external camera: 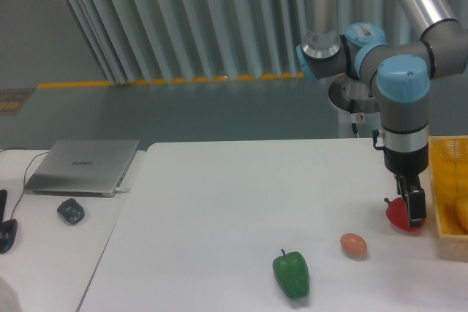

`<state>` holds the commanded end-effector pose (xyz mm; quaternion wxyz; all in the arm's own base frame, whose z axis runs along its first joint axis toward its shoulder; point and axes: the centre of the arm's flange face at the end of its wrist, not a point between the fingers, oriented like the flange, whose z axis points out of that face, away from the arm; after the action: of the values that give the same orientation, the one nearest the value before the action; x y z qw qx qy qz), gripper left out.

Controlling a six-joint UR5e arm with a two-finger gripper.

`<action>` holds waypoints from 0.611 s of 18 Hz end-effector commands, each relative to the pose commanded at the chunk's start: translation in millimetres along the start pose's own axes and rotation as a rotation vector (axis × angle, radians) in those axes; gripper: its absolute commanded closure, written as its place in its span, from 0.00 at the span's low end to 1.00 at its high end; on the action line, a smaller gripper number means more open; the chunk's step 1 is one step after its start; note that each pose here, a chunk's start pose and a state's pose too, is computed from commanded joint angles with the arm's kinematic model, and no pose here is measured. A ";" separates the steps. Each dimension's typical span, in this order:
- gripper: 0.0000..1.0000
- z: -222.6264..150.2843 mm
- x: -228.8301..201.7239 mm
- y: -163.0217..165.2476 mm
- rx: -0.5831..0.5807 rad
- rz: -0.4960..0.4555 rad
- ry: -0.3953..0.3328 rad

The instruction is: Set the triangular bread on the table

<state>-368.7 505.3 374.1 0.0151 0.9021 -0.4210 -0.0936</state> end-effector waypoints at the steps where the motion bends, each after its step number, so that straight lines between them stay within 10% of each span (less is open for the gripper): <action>1: 0.00 0.1 -0.1 1.0 0.000 -0.002 0.000; 11: 0.00 13.7 9.3 -1.0 0.007 -0.061 0.024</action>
<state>-364.6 499.6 359.0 0.0142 0.9156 -0.3935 -0.0817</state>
